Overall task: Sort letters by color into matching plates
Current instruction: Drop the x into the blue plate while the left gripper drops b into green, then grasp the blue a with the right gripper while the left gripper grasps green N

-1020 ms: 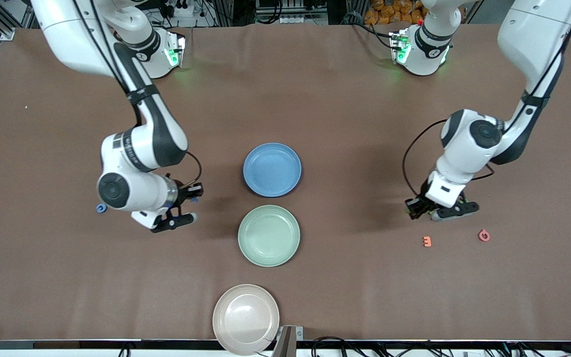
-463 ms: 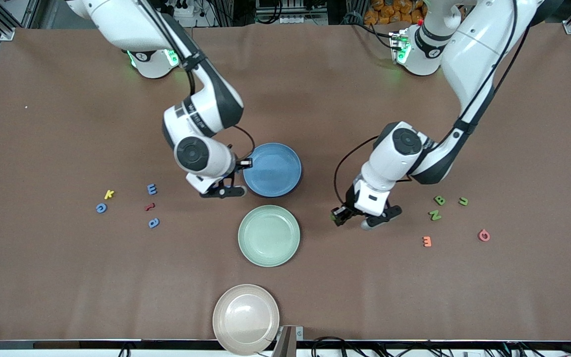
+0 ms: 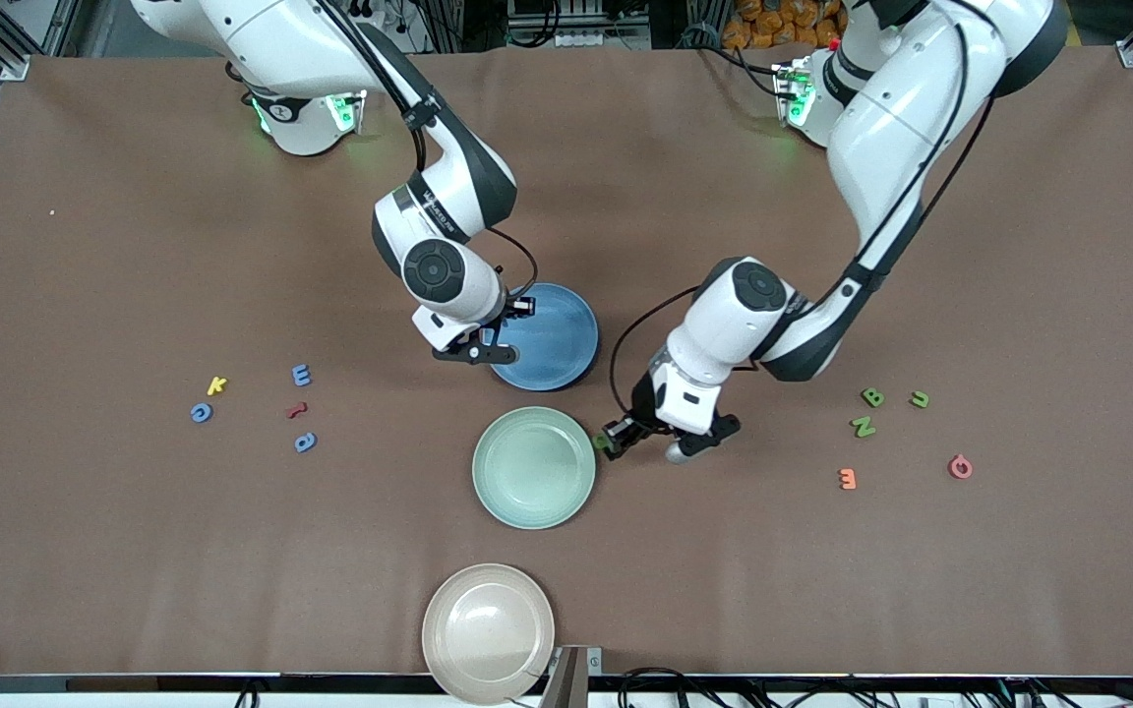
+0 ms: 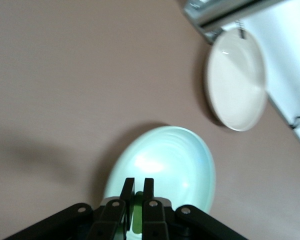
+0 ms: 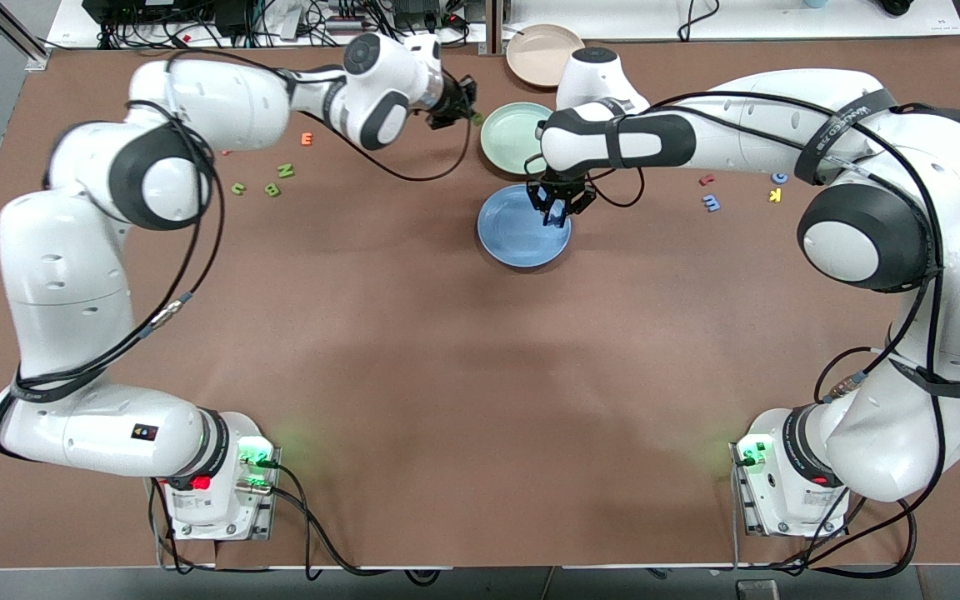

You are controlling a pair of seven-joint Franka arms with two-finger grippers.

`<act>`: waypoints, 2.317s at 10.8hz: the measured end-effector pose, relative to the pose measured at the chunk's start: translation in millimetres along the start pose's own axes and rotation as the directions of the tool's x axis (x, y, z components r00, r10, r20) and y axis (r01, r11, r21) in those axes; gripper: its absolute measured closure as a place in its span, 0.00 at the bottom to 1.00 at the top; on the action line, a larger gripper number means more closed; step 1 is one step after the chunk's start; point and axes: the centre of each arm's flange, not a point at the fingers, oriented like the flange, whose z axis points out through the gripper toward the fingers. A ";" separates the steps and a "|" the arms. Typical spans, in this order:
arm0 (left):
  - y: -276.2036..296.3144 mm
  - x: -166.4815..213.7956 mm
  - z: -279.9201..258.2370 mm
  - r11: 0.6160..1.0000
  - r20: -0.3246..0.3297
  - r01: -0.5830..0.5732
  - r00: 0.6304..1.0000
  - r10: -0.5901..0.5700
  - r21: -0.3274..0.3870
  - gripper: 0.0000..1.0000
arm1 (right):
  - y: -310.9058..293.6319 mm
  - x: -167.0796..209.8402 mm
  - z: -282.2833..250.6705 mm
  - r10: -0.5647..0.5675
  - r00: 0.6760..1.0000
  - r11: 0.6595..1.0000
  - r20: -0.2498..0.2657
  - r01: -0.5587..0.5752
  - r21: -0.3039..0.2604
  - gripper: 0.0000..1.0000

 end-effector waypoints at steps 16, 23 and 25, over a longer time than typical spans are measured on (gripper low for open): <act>-66.9 63.8 57.6 0.948 -0.218 -0.319 0.923 0.316 0.023 0.00 | 25.4 11.6 -6.2 0.059 0.997 0.997 0.043 -0.057 -0.051 0.22; -128.1 78.5 -9.9 0.864 -0.002 -0.394 0.910 0.416 0.313 0.00 | 102.6 52.0 -71.8 -0.018 0.996 0.998 0.084 0.023 -0.057 0.21; -168.5 98.0 -56.7 0.819 0.082 -0.444 0.891 0.447 0.364 0.00 | 112.5 53.2 -88.5 -0.013 0.997 0.998 0.072 0.017 -0.058 0.21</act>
